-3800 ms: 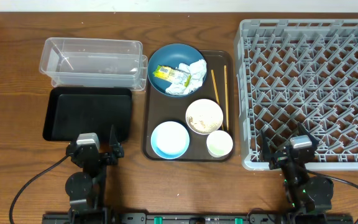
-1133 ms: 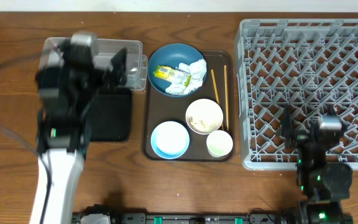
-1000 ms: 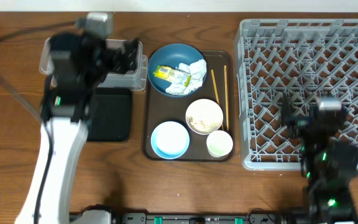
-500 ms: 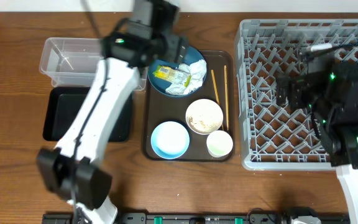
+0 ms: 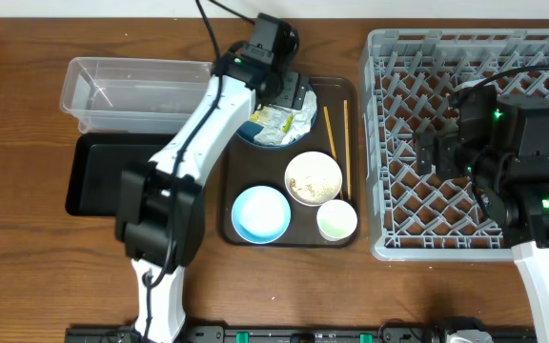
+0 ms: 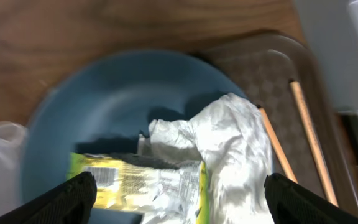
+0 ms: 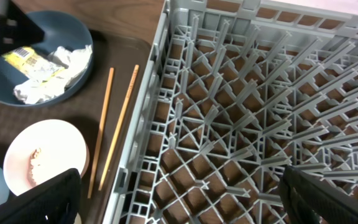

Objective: Sort waste into correct bins and load items into the dishwasher rack
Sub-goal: 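Reach the left gripper to the teal plate's wrapper and tissue, then grasp the yellow wrapper and tissue with the left gripper, then carry the wrapper and tissue left and drop into clear bin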

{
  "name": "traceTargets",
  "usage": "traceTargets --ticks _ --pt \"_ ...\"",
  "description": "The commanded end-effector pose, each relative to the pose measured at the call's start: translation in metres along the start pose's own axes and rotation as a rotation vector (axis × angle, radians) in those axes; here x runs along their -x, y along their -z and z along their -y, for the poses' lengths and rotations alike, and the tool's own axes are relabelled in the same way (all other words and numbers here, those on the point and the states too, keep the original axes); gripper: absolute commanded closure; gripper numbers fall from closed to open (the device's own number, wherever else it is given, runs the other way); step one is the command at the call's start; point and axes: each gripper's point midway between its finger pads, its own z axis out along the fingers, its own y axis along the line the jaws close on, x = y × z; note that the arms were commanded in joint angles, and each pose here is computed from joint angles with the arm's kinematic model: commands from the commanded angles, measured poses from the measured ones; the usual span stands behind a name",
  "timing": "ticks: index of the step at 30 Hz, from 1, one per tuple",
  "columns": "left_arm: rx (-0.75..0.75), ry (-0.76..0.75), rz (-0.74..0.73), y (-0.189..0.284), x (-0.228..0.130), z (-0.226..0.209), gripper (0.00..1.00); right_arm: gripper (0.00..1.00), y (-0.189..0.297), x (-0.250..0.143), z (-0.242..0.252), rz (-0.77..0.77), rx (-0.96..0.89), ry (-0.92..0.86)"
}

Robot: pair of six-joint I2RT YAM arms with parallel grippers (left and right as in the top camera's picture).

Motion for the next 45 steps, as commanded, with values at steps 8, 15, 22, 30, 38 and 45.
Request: traceTargets --ticks 8,15,22,30,38,45 --pt "0.078 0.298 -0.094 -0.053 -0.030 -0.015 0.11 0.01 0.005 0.004 -0.005 0.009 0.020 0.010" --pt "0.096 0.299 -0.155 -0.079 -0.052 -0.016 0.11 0.01 0.005 0.004 -0.009 0.011 0.043 0.011" --pt "0.109 0.296 -0.201 -0.096 -0.069 -0.017 0.16 0.01 0.005 0.005 -0.011 0.012 0.057 0.010" --pt "0.085 0.296 -0.181 -0.085 -0.059 -0.012 0.94 0.01 0.005 0.005 -0.011 0.012 0.057 0.010" --pt "-0.012 0.329 -0.001 0.005 0.007 -0.010 0.94 0.01 0.006 0.005 -0.013 0.014 0.068 0.003" --pt "-0.001 0.414 0.201 0.103 0.053 -0.062 0.94 0.01 0.006 0.006 -0.013 0.016 0.068 0.003"
